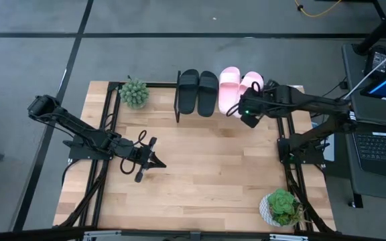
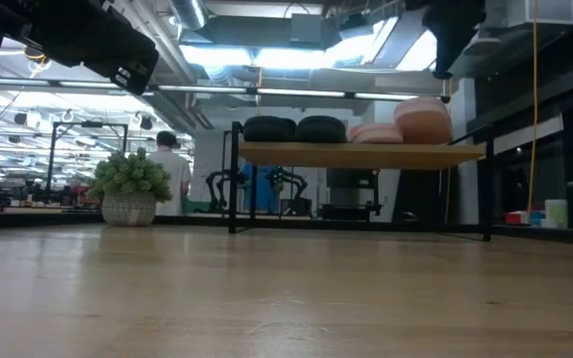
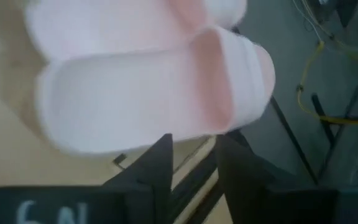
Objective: Pick and place slides into the shelf
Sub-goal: Put the pink slide on the shelf
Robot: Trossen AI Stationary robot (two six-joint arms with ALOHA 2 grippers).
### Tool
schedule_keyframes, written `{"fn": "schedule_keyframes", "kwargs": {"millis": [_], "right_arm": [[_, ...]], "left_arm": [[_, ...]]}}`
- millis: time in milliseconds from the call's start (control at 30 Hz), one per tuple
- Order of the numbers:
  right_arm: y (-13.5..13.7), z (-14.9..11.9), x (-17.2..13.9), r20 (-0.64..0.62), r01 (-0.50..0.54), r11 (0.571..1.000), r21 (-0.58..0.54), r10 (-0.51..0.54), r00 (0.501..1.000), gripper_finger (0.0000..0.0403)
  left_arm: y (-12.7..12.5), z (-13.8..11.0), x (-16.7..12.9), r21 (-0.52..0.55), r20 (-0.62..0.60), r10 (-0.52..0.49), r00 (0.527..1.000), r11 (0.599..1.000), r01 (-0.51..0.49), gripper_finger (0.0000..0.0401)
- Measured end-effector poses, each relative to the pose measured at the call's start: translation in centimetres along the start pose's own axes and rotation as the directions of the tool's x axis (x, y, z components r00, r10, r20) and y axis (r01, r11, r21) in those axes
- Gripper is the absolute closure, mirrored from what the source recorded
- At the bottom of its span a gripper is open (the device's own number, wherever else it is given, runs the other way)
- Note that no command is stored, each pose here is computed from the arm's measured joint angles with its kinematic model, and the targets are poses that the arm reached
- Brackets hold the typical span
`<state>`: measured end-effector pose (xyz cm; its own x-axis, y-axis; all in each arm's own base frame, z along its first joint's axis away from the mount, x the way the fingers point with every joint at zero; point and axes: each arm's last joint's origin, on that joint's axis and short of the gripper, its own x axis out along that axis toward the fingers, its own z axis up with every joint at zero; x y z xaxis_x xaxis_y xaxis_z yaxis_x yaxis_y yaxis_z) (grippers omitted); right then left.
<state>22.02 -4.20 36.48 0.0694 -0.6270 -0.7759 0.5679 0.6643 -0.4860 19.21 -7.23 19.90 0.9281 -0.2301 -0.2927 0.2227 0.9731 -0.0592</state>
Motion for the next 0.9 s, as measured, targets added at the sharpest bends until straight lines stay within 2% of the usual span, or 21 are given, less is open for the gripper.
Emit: {"fn": "schedule_keyframes", "kwargs": {"millis": [167,300,533,900], "right_arm": [[-0.4,0.1,1.9,-0.037,0.039,0.996,0.076,-0.036,0.999,0.0241],[-0.3,0.4,3.5,-0.045,0.034,0.988,0.149,-0.028,0.999,0.0221],[-0.9,0.1,5.5,-0.098,0.074,0.98,0.184,-0.057,0.994,0.0217],[-2.2,0.1,6.2,-0.118,0.121,0.973,0.197,-0.099,0.988,0.0223]], "left_arm": [[0.0,0.0,0.0,0.0,0.0,0.0,1.0,1.0,0.0,0.0397],[0.0,0.0,0.0,0.0,0.0,0.0,1.0,1.0,0.0,0.0397],[0.0,0.0,0.0,0.0,0.0,0.0,1.0,1.0,0.0,0.0397],[0.0,0.0,0.0,0.0,0.0,0.001,1.0,1.0,-0.001,0.0397]]}}
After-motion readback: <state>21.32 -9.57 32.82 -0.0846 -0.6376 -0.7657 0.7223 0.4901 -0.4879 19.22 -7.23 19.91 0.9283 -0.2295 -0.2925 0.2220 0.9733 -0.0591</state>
